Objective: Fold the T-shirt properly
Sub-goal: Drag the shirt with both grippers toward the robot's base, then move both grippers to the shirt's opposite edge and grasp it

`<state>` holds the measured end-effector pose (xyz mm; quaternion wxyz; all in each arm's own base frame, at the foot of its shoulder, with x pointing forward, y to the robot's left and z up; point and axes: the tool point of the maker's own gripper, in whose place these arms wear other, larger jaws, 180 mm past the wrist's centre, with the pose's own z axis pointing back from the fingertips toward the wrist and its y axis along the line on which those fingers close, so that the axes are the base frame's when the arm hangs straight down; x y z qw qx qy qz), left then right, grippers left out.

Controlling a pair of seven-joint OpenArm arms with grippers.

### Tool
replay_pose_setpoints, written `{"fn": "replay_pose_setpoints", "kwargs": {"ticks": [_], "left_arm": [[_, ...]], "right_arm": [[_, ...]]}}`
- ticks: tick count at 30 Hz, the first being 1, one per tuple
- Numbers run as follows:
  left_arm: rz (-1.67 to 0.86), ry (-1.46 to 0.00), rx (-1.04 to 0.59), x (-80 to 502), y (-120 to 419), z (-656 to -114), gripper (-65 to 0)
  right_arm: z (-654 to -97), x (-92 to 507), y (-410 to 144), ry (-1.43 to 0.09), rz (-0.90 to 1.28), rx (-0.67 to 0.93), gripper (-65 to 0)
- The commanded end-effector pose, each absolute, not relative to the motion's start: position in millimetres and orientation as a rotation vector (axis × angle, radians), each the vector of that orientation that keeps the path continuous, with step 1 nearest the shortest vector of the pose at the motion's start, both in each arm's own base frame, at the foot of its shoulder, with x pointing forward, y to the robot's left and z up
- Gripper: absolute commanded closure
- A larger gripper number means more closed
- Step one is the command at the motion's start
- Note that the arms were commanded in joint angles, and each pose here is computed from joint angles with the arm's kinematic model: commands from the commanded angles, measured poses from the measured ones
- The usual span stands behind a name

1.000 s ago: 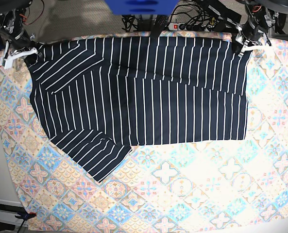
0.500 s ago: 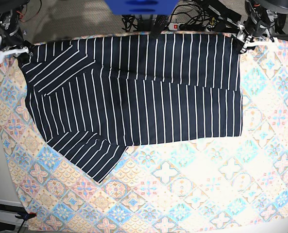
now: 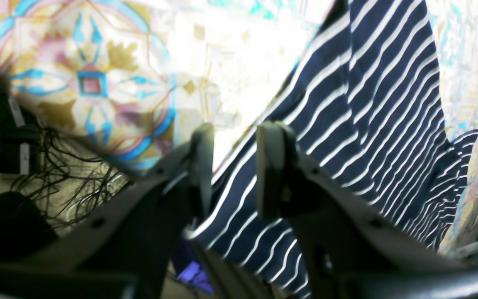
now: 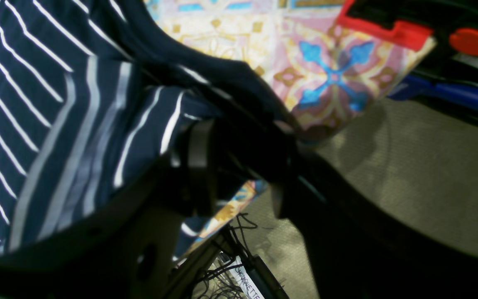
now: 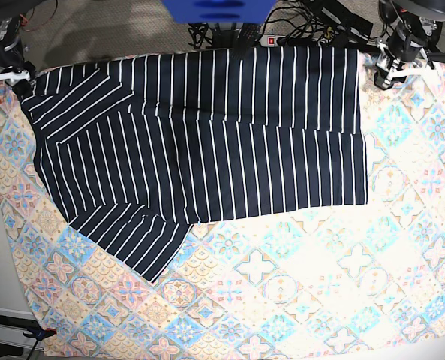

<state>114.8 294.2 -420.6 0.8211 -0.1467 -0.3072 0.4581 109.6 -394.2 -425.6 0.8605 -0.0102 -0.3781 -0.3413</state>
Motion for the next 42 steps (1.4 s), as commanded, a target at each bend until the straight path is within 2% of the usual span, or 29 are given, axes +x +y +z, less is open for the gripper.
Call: {"fn": "replay_pose_setpoints", "kwargs": {"ticks": [1,11,19,29,36,42], "left_arm": [[0.958,-0.688,-0.314,121.2,298.3,-411.9,-18.0],[0.949,-0.753,-0.348,150.4,298.4,-402.2,-17.5],[0.948,-0.757,-0.357,154.4,295.0,-402.5,-17.5],[0.922,-0.85,-0.38,193.8,299.8,-384.7,-17.4],[0.867,-0.958,-0.363,245.3,305.0,-362.0,-17.5],[0.89,-0.971,-0.357,281.6,313.3,-368.2,-18.0]], "right_arm": [[-413.6,116.3,-401.0,-0.833,-0.695,-0.032,-20.7],[-422.9,116.2,-389.6,-0.77,-0.683,0.007,-21.1],[-409.1,161.7,-377.1,-0.852,-0.642,0.059,-21.1],[-375.8,235.3,-369.0,-1.01,-0.611,0.129,-21.1],[-376.2,283.1,-332.9,-0.989,-0.429,0.123,-21.1],[-373.9,308.4,-310.4,-0.993,-0.354,0.129,-21.0]]}}
